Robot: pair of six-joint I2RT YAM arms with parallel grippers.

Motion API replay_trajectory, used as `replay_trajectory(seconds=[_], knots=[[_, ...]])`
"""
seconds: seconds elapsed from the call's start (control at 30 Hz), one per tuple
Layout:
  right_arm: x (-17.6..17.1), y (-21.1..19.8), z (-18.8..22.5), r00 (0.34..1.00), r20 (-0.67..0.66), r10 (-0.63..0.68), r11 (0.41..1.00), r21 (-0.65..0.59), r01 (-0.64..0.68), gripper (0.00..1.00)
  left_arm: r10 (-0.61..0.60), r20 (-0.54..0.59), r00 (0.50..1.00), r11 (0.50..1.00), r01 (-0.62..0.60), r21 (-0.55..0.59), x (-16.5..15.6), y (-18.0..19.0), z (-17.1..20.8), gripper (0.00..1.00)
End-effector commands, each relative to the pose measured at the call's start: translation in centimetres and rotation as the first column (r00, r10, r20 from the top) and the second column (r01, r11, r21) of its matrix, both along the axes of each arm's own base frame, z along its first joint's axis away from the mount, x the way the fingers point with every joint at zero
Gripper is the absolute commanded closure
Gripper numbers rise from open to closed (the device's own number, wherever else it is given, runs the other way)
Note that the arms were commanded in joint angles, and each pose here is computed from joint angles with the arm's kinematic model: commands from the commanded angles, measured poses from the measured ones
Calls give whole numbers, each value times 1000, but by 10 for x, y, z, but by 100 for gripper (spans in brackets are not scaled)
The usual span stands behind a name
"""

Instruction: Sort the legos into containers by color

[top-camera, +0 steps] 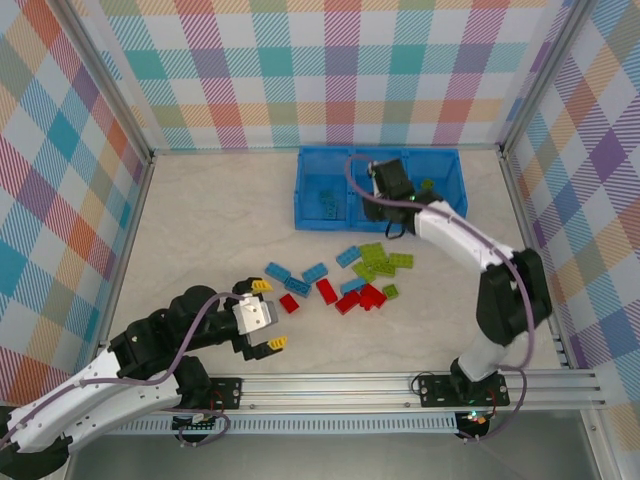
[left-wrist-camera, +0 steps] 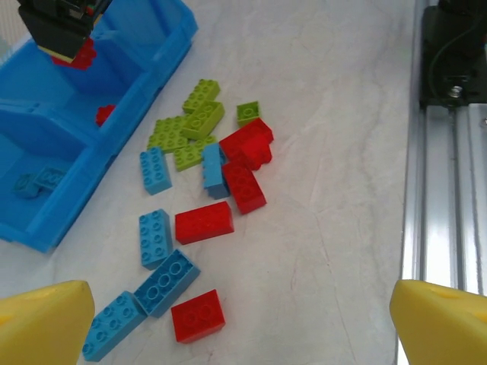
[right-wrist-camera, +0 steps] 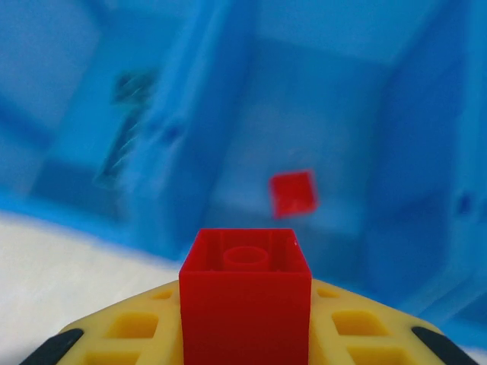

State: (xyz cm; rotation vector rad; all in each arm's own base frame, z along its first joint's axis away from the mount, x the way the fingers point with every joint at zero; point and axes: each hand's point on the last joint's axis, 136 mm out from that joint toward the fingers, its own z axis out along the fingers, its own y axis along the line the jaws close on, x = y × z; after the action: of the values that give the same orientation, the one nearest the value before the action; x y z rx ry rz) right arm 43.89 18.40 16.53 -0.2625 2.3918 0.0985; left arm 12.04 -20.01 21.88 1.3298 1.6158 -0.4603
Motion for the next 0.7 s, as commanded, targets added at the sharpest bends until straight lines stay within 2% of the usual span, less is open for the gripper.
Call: replay_trajectory(seconds=[0.0, 0.07, 0.17, 0.2, 0.33, 0.5, 0.6, 0.67], knots=[[32, 2, -20, 999, -48, 19, 1000, 4, -19, 81, 66, 3, 998, 998, -66, -25, 10, 3, 4, 0], [48, -1, -28, 997, -71, 0, 1000, 14, 1, 77, 64, -2, 998, 998, -64, -19, 10, 3, 3, 0], [60, -4, -31, 997, -79, -19, 1000, 19, 21, 57, 56, -10, 998, 998, -56, -10, 8, 3, 0, 0], [61, -4, -28, 997, -78, -23, 1000, 18, 24, 52, 54, -12, 998, 998, -54, -9, 8, 3, -1, 0], [49, -7, -3, 999, -42, -28, 998, 57, 31, 49, 47, -14, 999, 999, -47, -9, 7, 2, -2, 0], [-8, -15, 13, 996, -38, -79, 970, 226, 86, 48, 34, -16, 999, 999, -34, 8, 5, 3, -4, 0], [-57, -42, 6, 979, -44, -197, 933, 297, 201, 49, -36, -11, 999, 999, 36, 26, -6, 2, -6, 0], [-90, -64, -9, 958, -68, -277, 913, 293, 285, 49, -93, -5, 996, 995, 93, 33, -14, 0, -8, 0]])
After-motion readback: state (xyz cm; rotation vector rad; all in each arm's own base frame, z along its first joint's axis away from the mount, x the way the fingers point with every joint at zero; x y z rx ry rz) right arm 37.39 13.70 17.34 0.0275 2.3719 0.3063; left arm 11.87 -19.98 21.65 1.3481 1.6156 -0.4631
